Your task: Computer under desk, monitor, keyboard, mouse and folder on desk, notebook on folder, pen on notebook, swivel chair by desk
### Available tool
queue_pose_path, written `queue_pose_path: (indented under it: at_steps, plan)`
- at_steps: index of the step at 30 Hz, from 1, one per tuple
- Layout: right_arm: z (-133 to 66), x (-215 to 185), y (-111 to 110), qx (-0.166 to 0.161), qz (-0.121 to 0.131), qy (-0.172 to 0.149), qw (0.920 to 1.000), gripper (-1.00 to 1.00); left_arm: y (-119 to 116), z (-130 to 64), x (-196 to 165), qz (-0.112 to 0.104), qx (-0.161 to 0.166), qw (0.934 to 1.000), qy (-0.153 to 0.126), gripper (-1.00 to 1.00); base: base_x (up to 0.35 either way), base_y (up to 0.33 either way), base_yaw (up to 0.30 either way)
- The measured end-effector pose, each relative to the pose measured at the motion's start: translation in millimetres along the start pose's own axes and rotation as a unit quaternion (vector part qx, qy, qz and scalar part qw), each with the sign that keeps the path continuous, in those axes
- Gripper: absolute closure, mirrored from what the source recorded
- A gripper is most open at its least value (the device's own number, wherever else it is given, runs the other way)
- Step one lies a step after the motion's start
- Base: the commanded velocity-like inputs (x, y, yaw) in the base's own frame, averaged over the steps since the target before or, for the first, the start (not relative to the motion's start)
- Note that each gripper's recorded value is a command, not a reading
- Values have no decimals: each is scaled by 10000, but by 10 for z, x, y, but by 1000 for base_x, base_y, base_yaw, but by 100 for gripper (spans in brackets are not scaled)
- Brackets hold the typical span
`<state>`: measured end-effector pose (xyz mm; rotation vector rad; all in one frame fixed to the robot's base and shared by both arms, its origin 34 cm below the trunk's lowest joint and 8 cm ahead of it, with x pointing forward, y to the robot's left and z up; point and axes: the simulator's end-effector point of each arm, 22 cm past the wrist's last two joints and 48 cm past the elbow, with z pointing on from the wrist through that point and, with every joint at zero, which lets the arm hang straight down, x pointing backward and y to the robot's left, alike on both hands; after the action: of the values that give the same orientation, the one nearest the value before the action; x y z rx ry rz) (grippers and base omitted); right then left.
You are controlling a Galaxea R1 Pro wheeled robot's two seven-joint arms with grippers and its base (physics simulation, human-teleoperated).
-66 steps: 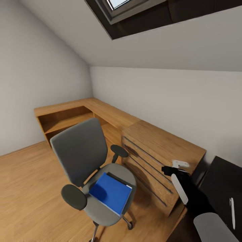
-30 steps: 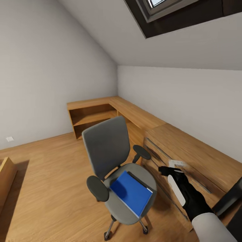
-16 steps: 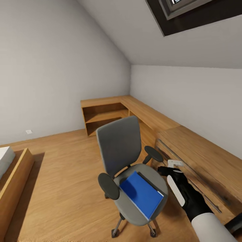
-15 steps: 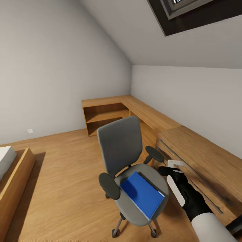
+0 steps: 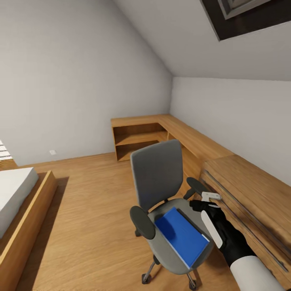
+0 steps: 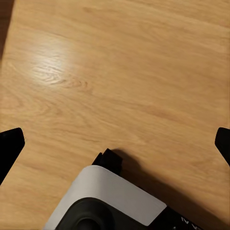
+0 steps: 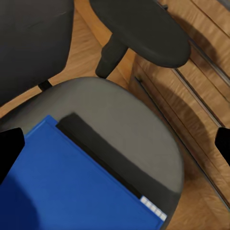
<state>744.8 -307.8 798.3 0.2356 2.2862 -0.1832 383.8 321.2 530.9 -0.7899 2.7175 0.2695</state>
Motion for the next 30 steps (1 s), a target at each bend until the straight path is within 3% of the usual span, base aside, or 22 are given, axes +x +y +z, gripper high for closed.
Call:
queue_pose_path:
  at_steps: [19,30]
  plan:
    - [134,109,22,-28,44,-85,10000,-100,-88,192,109,-17,40,10000,24,-100,0,0,8]
    - [240,107,35,-26,177,-399,9990,-100,-100,362,165,-17,42,10000,16,-100,0,0,148]
